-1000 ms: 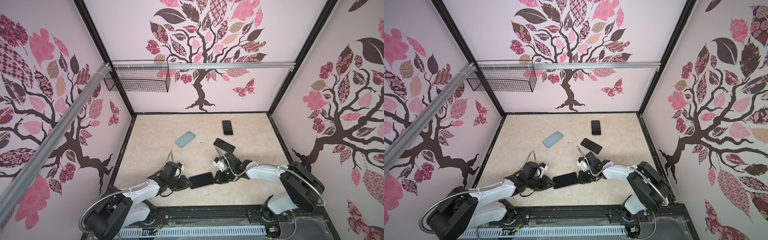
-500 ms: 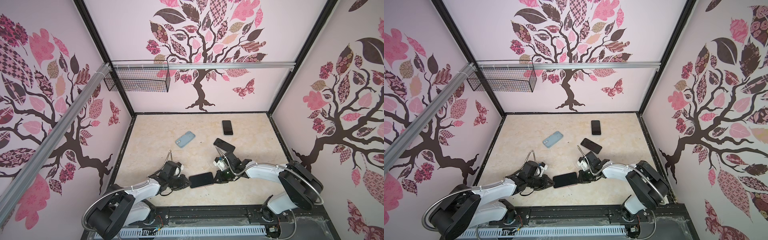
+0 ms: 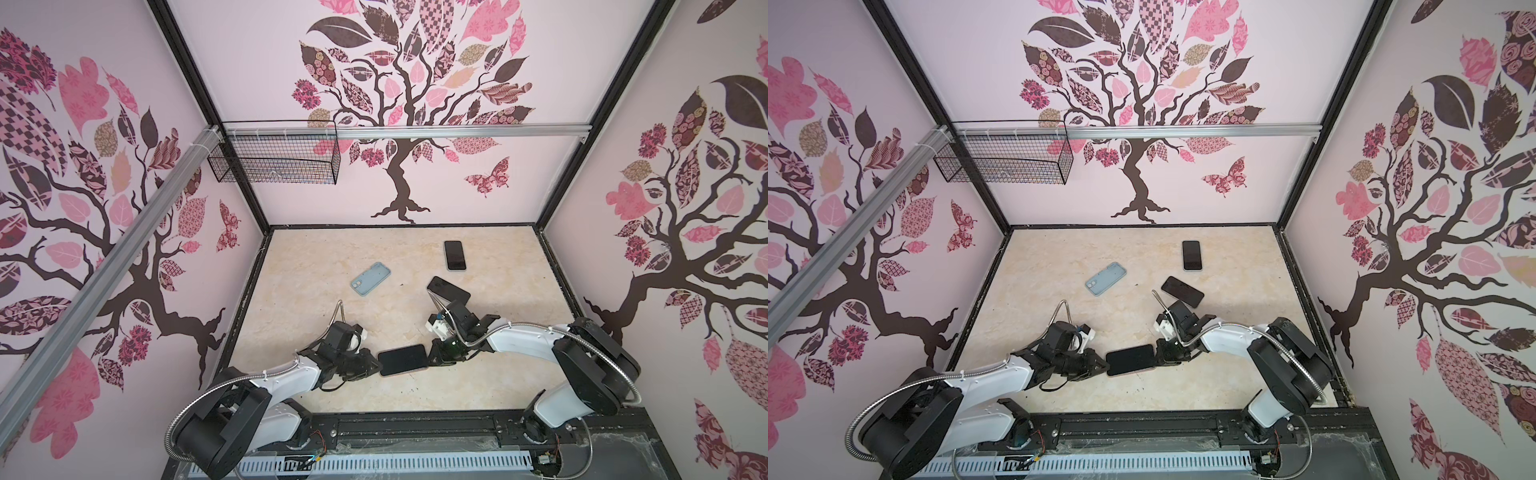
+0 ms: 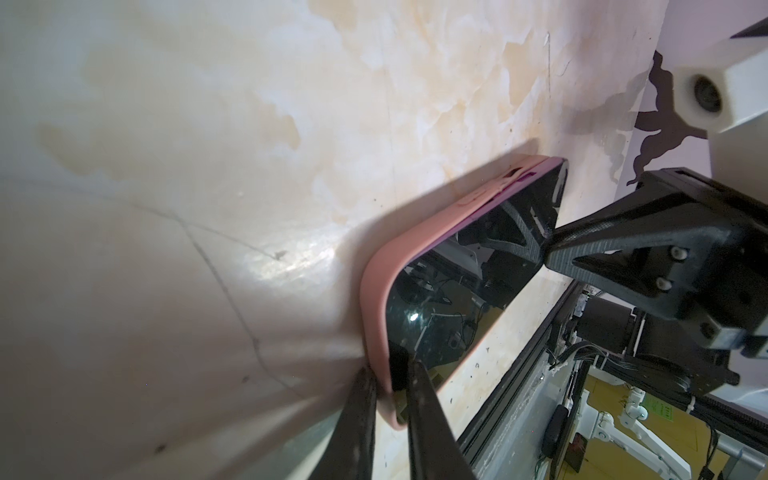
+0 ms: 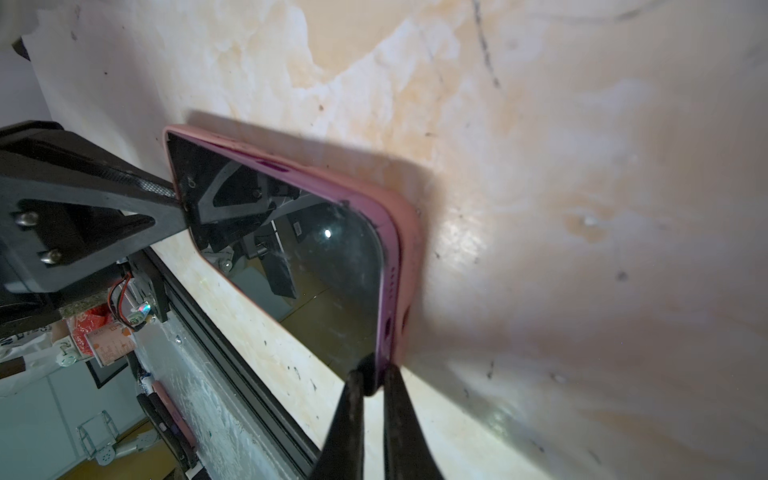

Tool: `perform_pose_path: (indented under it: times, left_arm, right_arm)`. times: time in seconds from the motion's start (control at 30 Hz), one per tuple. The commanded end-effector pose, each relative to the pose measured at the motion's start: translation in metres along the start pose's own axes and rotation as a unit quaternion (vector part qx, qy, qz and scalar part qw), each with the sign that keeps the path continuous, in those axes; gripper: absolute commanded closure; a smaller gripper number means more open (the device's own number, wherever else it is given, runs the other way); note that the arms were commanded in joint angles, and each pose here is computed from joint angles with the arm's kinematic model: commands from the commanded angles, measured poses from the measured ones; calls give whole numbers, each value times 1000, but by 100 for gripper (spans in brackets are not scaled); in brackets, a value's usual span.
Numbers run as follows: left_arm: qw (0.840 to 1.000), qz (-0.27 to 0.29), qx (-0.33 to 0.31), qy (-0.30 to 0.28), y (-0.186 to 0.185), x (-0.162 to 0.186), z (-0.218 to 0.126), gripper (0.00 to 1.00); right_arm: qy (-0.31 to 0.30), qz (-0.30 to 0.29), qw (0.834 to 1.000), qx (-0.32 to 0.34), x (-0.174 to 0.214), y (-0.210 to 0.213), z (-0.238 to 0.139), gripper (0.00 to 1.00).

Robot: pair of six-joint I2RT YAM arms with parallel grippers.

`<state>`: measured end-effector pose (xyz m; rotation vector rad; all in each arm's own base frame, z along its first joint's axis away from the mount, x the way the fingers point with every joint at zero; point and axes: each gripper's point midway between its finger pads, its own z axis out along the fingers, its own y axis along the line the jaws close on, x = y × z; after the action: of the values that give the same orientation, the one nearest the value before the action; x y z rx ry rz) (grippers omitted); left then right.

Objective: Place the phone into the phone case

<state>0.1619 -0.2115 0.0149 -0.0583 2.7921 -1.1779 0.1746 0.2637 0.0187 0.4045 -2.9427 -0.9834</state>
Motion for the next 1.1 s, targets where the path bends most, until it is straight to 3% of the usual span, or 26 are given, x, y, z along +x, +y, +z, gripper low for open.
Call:
perform_pose_path:
  times: [0.0,0.37,0.67,1.07]
  left_arm:
    - [999,28,-7,19,6,11,14,83]
    - [999,26,-9,20,8,13,15,85]
    - [999,33,-42,-5,15,6,7,86]
    - [996,49,-52,-47,3,-9,-9,84]
  right_arm:
    - [38,-40,996,70,27,-29,56,91]
    - [49,-53,989,131,32,-43,65,91]
    - [17,-87,969,232,18,-52,39,88]
    - [-54,-100,983,144,-14,4,-6,76]
